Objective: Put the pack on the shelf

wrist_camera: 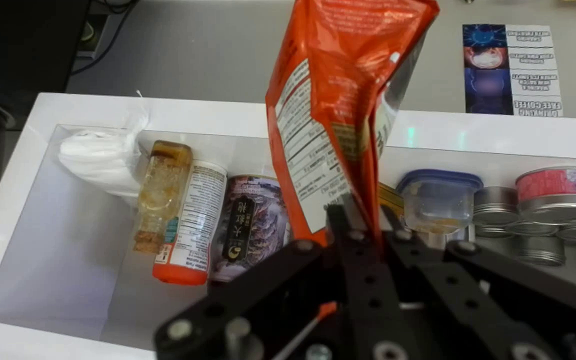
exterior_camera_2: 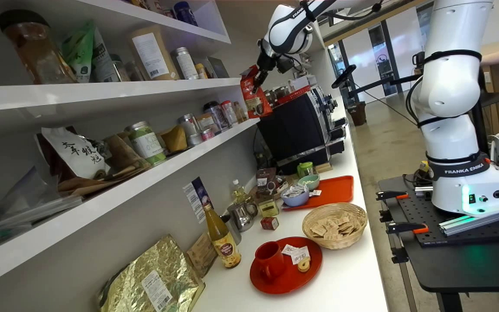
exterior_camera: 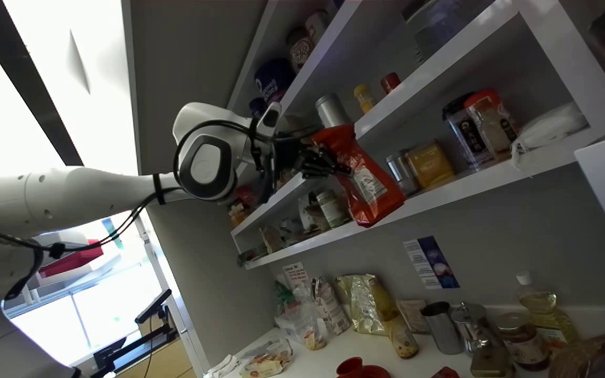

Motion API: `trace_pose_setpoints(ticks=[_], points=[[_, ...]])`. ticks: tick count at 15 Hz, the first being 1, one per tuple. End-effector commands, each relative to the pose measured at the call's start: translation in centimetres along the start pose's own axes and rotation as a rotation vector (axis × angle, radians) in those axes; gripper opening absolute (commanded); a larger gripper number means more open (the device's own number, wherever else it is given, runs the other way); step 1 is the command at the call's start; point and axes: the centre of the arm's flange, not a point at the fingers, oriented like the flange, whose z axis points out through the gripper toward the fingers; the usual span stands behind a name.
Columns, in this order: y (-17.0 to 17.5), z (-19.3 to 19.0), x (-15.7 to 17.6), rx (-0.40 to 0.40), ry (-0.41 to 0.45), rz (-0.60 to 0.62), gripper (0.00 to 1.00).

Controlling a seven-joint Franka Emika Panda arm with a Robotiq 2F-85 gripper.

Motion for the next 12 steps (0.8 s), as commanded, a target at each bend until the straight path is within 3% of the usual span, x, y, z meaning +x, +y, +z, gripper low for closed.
trace_pose_setpoints(ticks=[1,8,12], points=[[2.1,2.3,4.6,0.028,-0.005,0.004,0.01],[4.5,6.2,8.5,0.009,-0.036,0.042,0.01],[3.9,10.0,10.1,0.007,-0.041,0.055,0.01]])
